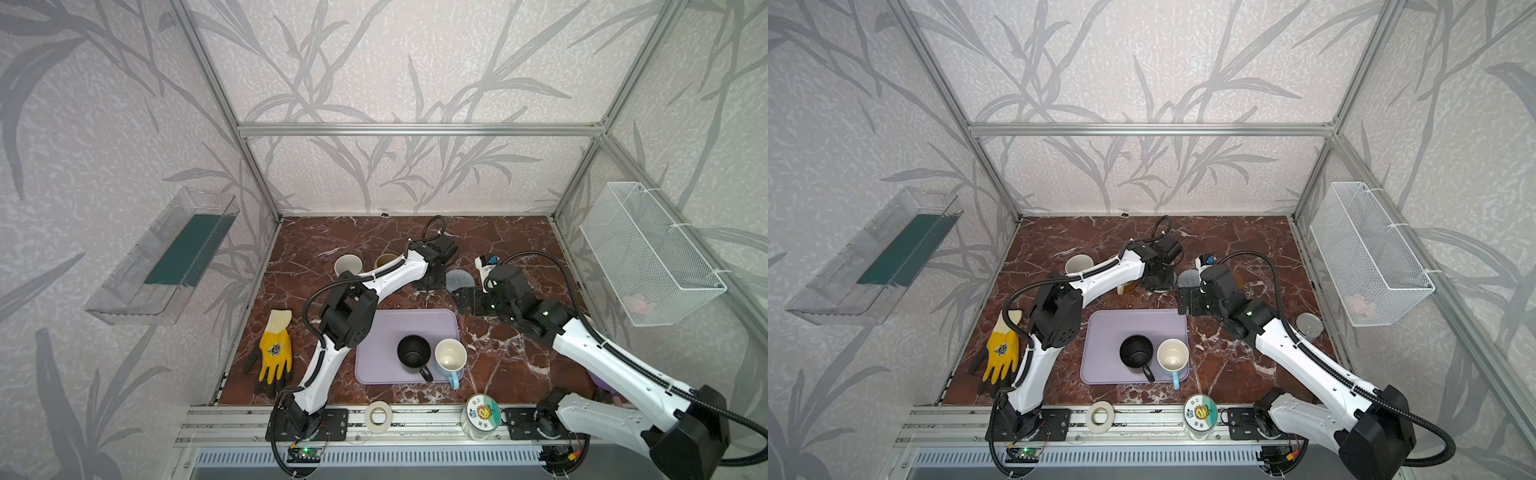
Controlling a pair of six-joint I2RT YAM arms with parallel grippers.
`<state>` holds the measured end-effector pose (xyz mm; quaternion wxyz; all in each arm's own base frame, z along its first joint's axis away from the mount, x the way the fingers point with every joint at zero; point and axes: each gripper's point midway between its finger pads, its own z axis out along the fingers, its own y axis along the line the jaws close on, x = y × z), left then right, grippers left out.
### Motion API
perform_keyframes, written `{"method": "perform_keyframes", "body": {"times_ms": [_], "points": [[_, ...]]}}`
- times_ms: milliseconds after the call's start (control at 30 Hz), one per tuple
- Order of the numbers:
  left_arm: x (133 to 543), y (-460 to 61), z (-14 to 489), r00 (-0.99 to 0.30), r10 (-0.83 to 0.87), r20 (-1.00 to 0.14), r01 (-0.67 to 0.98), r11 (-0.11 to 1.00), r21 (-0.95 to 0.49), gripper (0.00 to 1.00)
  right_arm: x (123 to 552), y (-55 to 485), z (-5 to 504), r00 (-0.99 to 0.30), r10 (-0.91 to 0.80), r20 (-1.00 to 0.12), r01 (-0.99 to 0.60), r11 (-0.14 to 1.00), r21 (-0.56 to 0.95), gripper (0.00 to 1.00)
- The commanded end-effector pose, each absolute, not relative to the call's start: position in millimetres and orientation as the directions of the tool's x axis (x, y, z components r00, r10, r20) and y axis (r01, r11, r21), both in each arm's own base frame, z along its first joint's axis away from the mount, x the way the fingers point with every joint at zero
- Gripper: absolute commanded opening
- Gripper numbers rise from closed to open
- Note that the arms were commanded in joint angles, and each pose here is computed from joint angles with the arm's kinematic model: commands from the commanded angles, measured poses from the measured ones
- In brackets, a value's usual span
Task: Place cups on coasters
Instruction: Place the cup on the coaster.
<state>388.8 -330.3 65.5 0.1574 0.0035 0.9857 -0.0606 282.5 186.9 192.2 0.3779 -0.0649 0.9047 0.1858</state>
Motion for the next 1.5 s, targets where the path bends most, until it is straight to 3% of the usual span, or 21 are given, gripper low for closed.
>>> {"method": "perform_keyframes", "body": {"times_ms": [0,67,133,300,400,433,467,800,1000,1267,1467], "points": [[391.2,-326.2,72.9,-0.943,-0.026,-0.332,0.008,0.995,-0.101,0.42,281.1,183.0,193.0,-0.702,0.025,-0.712,-0.255,0.924,0.284,0.99],[391.5,-325.3,75.4,-0.941,-0.027,-0.338,0.008,0.995,-0.100,0.42,280.9,182.7,193.7,-0.701,0.026,-0.713,-0.255,0.924,0.285,0.99],[392.5,-323.9,78.4,-0.937,-0.026,-0.348,0.008,0.995,-0.095,0.55,280.9,182.4,193.2,-0.701,0.026,-0.713,-0.254,0.925,0.284,0.99],[394.9,-322.4,93.2,-0.925,-0.024,-0.379,0.015,0.995,-0.099,0.70,280.5,182.1,192.5,-0.704,0.025,-0.709,-0.253,0.925,0.284,0.99],[397.0,-323.9,107.3,-0.915,-0.032,-0.402,0.019,0.992,-0.121,0.86,278.4,183.0,192.3,-0.707,0.017,-0.707,-0.263,0.922,0.285,0.99],[397.3,-324.5,112.7,-0.912,-0.034,-0.409,0.021,0.991,-0.129,0.97,277.7,183.7,193.0,-0.706,0.014,-0.708,-0.270,0.919,0.288,0.99],[397.6,-325.3,117.7,-0.909,-0.034,-0.416,0.026,0.990,-0.138,0.99,276.9,184.8,194.4,-0.704,0.010,-0.710,-0.279,0.916,0.290,0.99],[398.1,-316.3,191.9,-0.851,-0.042,-0.523,0.059,0.983,-0.175,1.00,251.3,200.2,202.2,-0.686,-0.099,-0.720,-0.435,0.850,0.298,0.99],[393.2,-303.9,250.9,-0.778,-0.055,-0.626,0.121,0.964,-0.235,0.99,217.9,217.9,197.8,-0.644,-0.266,-0.717,-0.535,0.827,0.174,0.99],[373.8,-284.9,286.1,-0.788,-0.119,-0.603,0.200,0.878,-0.434,0.99,179.1,256.6,179.5,-0.623,-0.402,-0.671,-0.637,0.759,0.136,0.99],[359.8,-246.3,299.9,-0.773,-0.138,-0.619,0.200,0.873,-0.445,0.99,158.1,277.3,179.9,-0.575,-0.471,-0.669,-0.700,0.706,0.104,0.99]]}}
